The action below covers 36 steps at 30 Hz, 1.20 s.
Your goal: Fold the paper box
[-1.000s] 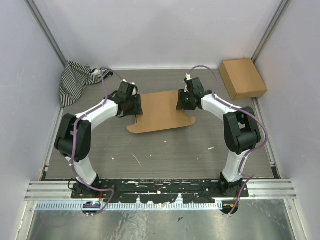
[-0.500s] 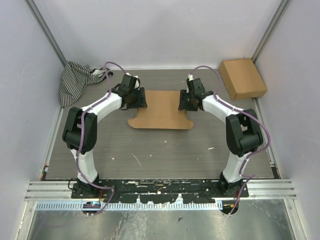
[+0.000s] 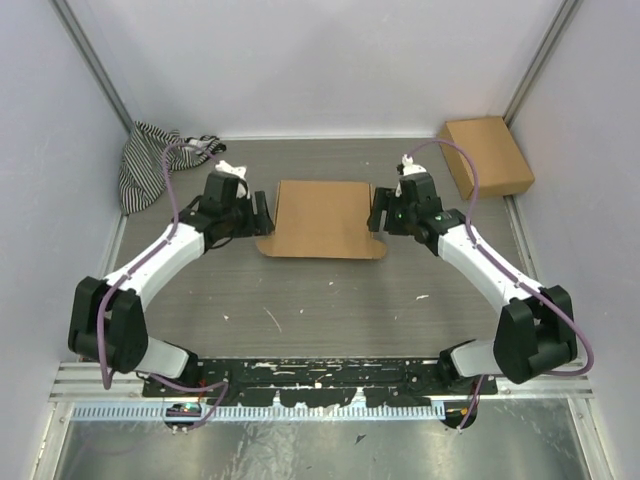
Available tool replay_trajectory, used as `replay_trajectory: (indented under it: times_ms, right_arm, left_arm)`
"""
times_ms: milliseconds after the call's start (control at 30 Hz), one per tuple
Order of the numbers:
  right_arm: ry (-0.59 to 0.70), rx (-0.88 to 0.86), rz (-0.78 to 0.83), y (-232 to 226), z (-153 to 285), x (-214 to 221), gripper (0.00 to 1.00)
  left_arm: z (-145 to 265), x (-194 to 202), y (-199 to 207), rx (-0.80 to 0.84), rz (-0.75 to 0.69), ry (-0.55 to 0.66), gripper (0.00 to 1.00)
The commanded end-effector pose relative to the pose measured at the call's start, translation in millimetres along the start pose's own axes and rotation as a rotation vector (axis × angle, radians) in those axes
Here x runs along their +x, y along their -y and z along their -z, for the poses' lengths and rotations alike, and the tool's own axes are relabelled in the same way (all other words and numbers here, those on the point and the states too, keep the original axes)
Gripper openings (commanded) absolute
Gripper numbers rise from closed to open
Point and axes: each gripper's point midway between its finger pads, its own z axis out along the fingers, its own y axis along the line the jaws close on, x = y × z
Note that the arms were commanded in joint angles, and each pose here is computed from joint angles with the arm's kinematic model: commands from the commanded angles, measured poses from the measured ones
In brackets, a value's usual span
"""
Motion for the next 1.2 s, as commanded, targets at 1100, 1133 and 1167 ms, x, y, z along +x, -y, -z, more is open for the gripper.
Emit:
replay_trajectory:
  times_ms: [1100,1133,1167]
  right_arm:
    - [-0.159,-0.058,0.042,-22.8,-33.4,70.8,0.70]
    - [-0.164,-0.064,0.043,-24.1,-34.0,71.5,0.70]
    - [-0.170,-0.073,0.042,-25.8,-34.5,72.7,0.69]
  left_arm:
    - [-31.4,45.8,8.0,0.042,-0.007,-0.122,0.73]
    - [-32.8,46.6,8.5,0.044,-0.007,-0.129,0.73]
    - [-33.8,47.5,9.8,0.051,-0.005,-0.135,0.73]
